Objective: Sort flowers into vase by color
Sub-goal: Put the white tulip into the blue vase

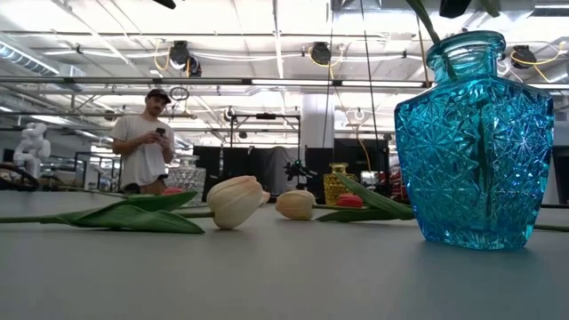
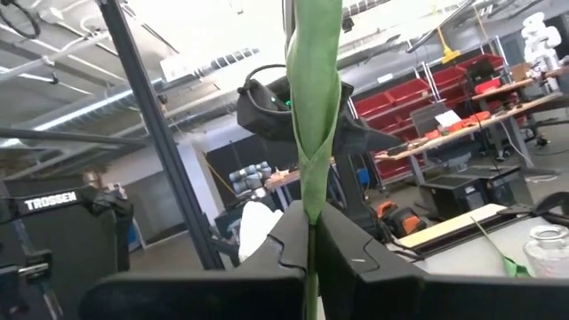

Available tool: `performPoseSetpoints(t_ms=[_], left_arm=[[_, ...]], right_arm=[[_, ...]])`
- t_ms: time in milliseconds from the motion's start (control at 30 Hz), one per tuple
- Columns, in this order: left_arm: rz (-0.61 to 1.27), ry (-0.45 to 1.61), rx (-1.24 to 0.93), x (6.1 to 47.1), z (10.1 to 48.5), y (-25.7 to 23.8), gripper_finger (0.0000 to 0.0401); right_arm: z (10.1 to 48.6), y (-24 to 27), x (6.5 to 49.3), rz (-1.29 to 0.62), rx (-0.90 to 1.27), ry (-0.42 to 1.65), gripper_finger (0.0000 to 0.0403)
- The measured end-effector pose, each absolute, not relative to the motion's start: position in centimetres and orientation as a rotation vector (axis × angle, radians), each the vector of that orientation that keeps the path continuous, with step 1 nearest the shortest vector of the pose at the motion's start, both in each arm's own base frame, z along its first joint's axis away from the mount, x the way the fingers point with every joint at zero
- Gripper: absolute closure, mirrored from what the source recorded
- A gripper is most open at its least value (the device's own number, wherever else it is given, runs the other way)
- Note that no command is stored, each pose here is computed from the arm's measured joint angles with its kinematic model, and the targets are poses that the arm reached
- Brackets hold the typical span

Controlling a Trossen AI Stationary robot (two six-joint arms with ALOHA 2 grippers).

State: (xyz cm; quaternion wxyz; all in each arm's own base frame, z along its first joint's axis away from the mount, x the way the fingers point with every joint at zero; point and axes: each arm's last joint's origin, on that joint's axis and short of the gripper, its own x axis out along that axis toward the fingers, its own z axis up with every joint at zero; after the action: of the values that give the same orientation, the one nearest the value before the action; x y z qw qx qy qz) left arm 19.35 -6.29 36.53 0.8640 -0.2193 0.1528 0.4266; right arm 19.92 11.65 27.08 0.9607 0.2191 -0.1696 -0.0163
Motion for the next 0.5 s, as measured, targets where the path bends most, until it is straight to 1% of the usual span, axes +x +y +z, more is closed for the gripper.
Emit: performPoseSetpoints(t_ms=[500], left_arm=[[0.892, 0.322, -0.462, 19.4, 36.5, -6.3, 0.0278]], right_arm=[[25.9, 11.8, 20.9, -0.050, 0.482, -0.305, 0.0403]])
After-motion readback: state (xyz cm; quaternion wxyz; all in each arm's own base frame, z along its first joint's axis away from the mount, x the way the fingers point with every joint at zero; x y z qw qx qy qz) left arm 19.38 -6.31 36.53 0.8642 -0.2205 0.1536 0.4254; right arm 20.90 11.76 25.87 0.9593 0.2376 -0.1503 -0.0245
